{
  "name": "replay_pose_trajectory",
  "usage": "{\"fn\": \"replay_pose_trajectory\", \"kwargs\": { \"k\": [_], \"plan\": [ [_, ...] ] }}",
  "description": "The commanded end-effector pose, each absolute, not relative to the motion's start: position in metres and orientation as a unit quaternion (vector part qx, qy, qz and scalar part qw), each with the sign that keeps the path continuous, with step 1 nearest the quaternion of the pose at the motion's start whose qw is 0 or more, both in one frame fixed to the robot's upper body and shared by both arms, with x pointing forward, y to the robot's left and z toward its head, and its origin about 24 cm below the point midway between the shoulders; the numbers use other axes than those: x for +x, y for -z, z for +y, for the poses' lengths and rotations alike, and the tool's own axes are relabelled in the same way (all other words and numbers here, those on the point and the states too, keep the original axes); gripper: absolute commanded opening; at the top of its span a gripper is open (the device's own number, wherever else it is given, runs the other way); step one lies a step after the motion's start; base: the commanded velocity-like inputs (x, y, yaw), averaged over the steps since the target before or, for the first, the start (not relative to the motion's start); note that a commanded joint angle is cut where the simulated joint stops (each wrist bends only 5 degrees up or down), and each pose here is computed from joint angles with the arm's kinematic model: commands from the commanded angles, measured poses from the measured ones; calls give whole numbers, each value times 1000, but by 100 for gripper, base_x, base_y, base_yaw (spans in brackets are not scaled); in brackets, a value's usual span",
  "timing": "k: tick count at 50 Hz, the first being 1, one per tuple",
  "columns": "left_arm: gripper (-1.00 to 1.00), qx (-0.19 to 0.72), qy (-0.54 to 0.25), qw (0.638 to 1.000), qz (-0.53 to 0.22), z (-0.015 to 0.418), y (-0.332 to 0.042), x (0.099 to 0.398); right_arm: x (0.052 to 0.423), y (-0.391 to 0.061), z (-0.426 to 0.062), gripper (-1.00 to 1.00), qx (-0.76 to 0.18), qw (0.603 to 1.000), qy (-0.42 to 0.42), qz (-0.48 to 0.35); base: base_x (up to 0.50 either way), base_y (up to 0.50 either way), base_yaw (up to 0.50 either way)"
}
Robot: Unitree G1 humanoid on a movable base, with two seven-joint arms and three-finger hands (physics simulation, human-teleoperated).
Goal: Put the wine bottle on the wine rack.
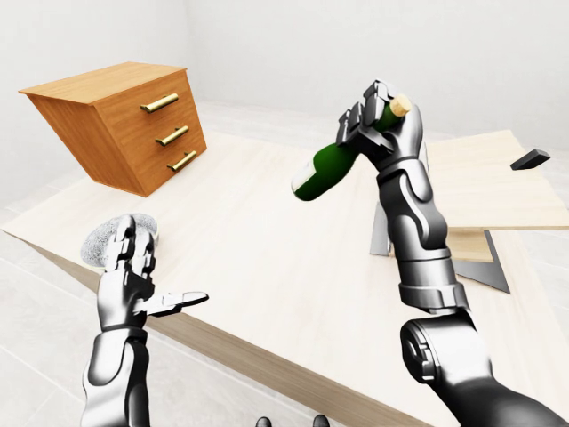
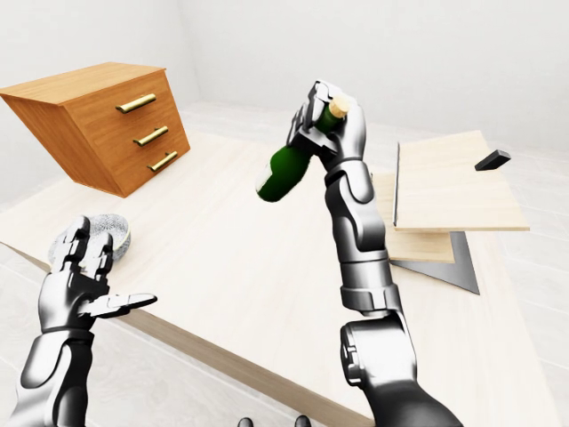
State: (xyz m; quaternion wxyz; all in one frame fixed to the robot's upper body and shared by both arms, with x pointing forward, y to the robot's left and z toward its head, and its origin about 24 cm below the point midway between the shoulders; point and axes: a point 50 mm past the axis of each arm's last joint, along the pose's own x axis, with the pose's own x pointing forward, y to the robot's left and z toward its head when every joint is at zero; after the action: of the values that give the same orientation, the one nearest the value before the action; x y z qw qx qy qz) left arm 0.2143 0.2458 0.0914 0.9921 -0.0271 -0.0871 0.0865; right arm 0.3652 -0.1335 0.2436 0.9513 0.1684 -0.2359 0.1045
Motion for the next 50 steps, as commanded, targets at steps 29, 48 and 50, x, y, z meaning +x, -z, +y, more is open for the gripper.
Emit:
{"fn": "replay_pose_trajectory", "kwargs": {
  "k": [29, 48, 50],
  "plan": [
    [100, -26, -91, 991, -93, 248, -94, 214, 363, -286, -193, -100, 202, 933, -69, -291, 0, 0, 0],
    [100, -31, -91, 992, -77, 248, -86, 217, 356, -306, -233, -100, 239, 917, -31, -318, 0, 0, 0],
    [100, -32, -90, 992, -77, 249, -86, 217, 353, -311, -237, -100, 239, 915, -28, -325, 0, 0, 0]
  ]
}}
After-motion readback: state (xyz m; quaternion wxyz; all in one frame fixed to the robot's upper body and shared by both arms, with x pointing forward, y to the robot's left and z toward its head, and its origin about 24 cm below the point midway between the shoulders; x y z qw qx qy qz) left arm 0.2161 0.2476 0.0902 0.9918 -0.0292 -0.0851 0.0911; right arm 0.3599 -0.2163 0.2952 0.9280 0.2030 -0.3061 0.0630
